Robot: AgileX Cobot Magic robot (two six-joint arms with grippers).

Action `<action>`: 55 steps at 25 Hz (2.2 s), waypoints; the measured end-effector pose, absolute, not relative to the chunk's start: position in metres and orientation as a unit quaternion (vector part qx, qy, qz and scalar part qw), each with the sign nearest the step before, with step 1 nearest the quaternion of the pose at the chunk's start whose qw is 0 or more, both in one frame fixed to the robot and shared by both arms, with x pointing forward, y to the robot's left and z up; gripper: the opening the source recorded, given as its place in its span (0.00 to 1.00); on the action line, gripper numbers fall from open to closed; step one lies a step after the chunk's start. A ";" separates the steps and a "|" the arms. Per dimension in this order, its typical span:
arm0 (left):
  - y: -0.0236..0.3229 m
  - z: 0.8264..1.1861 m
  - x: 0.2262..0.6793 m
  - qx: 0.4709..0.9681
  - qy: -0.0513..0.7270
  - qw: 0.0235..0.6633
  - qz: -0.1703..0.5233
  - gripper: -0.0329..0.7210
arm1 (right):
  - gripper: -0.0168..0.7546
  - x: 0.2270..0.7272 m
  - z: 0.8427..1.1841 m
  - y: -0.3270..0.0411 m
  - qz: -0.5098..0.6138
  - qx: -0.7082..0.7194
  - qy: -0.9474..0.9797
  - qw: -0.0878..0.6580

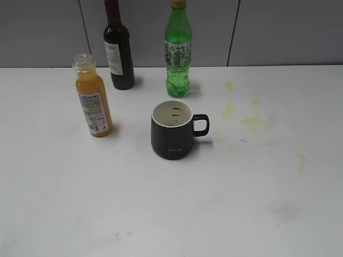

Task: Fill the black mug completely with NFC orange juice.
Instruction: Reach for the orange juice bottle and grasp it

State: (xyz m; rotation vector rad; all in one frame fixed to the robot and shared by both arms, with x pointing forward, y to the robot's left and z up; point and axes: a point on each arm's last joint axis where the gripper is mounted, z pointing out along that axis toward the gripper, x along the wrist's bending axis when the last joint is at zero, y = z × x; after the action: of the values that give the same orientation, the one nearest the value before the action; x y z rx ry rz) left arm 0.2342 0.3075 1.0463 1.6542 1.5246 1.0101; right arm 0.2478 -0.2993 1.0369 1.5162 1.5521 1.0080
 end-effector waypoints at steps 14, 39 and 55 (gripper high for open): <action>0.307 1.046 0.234 0.633 0.583 0.331 0.386 0.36 | 0.79 0.248 1.037 -0.299 0.392 0.590 0.604 0.365; 0.306 1.046 0.234 0.633 0.583 0.337 0.381 0.90 | 0.79 0.248 1.037 -0.299 0.394 0.590 0.604 0.363; 0.305 1.073 0.247 0.585 0.533 0.409 0.455 0.88 | 0.79 0.248 1.037 -0.299 0.394 0.590 0.604 0.363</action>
State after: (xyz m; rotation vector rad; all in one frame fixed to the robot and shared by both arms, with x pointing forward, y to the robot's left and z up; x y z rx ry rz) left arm 0.2473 0.3050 1.0733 1.4726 1.3417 1.1461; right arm 0.2478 -0.2987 1.0368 1.5194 1.5549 1.0151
